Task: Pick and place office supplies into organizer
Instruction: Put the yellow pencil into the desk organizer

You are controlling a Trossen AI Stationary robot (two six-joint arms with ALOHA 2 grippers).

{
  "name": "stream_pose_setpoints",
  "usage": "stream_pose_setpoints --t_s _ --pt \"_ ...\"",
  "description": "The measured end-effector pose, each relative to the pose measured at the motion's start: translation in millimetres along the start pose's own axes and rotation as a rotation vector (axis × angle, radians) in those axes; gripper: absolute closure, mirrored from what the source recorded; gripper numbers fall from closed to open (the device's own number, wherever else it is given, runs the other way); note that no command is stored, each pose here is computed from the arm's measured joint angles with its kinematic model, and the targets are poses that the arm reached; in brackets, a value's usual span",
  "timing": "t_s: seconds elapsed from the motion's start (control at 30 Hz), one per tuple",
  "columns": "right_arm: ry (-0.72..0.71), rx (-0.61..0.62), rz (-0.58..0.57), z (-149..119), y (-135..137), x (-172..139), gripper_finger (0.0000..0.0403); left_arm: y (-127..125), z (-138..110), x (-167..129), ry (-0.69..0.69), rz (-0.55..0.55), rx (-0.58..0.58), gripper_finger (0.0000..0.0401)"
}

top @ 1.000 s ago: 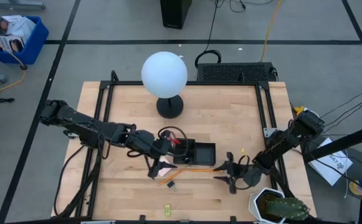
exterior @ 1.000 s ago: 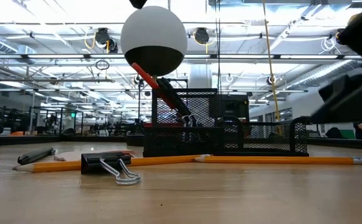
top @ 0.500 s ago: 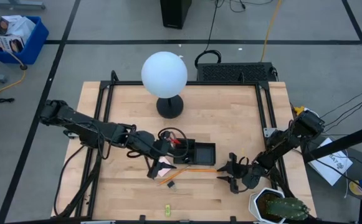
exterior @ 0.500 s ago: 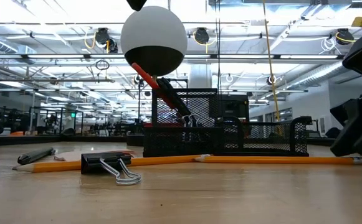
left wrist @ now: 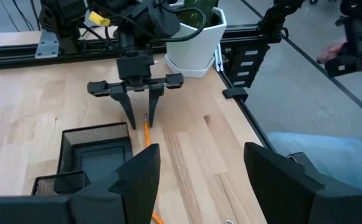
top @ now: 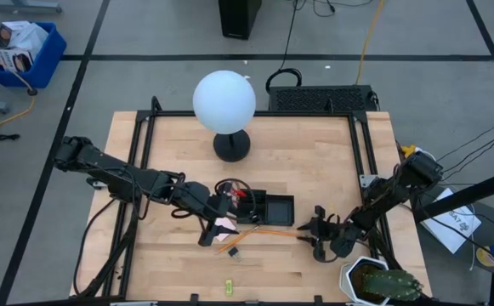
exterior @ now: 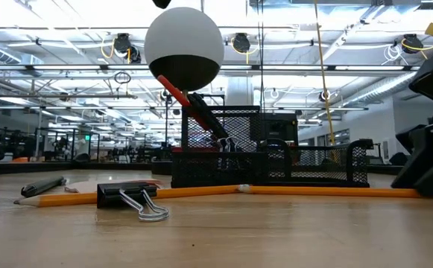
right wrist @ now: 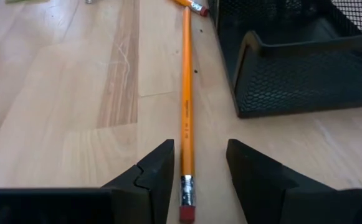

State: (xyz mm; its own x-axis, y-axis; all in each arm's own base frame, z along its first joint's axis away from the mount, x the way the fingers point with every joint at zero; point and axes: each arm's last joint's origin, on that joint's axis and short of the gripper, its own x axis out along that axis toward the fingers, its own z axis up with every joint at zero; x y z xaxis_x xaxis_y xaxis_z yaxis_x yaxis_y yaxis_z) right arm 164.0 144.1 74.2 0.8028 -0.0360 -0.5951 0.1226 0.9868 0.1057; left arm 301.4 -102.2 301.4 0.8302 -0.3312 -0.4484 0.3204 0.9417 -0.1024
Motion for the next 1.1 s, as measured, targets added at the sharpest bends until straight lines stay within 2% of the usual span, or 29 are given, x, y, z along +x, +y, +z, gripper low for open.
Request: stream_pose_setpoints --t_s 0.2,0.5,0.67,0.9,1.1 --pt "-0.005 0.001 -0.044 -11 -2 9 0.0282 0 0 0 0.001 -0.001 0.000 0.0162" --pt "-0.013 -0.033 -0.037 -21 1 14 0.0347 0 0 0 0.001 0.000 0.002 0.0162" --pt "-0.010 0.002 -0.041 -22 1 14 0.0390 0 0 0 0.001 0.009 0.000 0.0162" --pt "-0.022 0.015 -0.015 -20 3 14 0.0392 0 -2 0 0.017 0.027 0.030 0.0162" --pt "-0.115 -0.111 0.126 -8 16 11 0.0392 1 -4 0 0.037 0.029 0.012 0.0162"
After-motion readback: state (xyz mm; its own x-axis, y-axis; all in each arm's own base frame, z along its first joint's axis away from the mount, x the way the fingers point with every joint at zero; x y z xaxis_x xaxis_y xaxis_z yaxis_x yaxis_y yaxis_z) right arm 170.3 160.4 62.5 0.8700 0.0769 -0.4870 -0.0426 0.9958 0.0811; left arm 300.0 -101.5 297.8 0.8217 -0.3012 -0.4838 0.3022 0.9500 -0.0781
